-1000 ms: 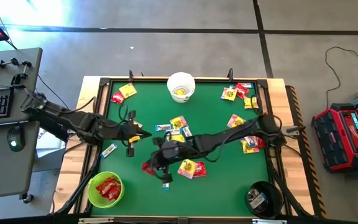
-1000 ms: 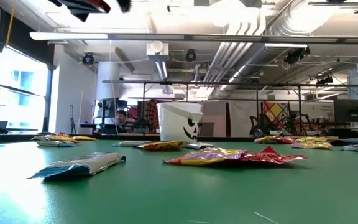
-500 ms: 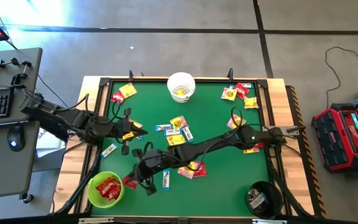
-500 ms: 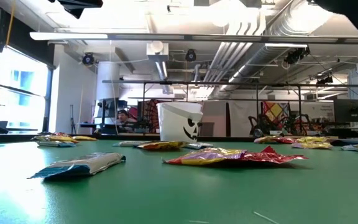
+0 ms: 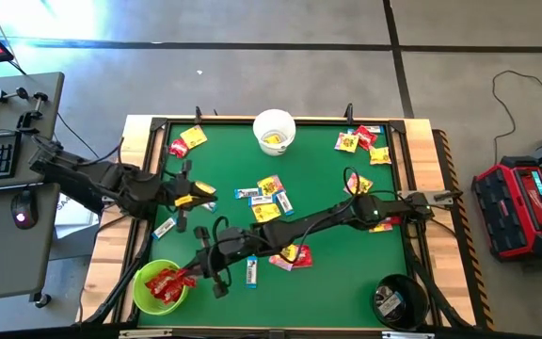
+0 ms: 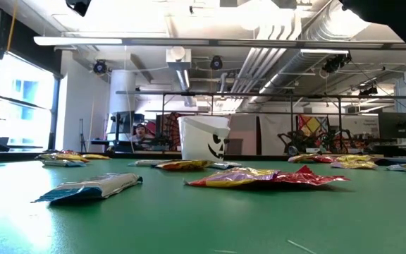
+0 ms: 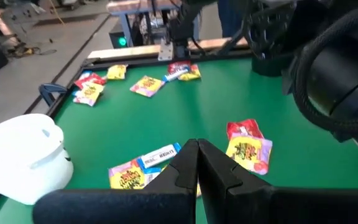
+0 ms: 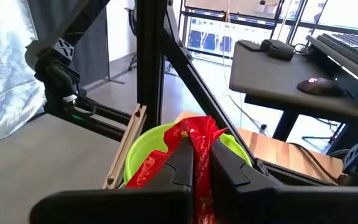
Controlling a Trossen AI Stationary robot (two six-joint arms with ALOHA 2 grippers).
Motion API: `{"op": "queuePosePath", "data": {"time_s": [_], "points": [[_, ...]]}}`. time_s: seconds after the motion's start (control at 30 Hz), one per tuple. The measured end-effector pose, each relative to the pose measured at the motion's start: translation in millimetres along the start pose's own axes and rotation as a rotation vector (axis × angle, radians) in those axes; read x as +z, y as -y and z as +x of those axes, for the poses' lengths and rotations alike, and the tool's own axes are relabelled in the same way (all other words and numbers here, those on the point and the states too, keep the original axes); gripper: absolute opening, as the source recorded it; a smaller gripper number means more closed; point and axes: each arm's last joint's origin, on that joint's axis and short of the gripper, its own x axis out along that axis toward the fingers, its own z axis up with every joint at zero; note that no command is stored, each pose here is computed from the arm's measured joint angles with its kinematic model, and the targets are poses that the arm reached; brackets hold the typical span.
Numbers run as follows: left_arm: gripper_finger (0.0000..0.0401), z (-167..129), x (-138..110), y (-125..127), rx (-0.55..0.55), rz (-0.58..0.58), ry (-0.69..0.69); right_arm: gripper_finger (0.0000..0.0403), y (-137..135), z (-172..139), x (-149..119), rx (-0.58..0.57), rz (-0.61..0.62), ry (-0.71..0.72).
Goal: Sort candy by brand, put in halloween buckets
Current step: Put the red candy into the green bucket
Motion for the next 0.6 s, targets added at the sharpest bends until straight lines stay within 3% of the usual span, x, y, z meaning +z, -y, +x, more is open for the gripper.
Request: {"op": "queuePosePath", "data": {"time_s": [0.3,0.6], "points": [[0.0,-19.8,-1.5,-8.7,0.02,0.004,0.027,0.0005,1.3,0.7,8.3,-0.02,-0.019,0.112],[0.0,-54.4,-13.6,-19.0,-0.109,-0.022,0.027,0.0005,0.5,10.0,-10.7,-0.01,-0.016,0.121]]}}
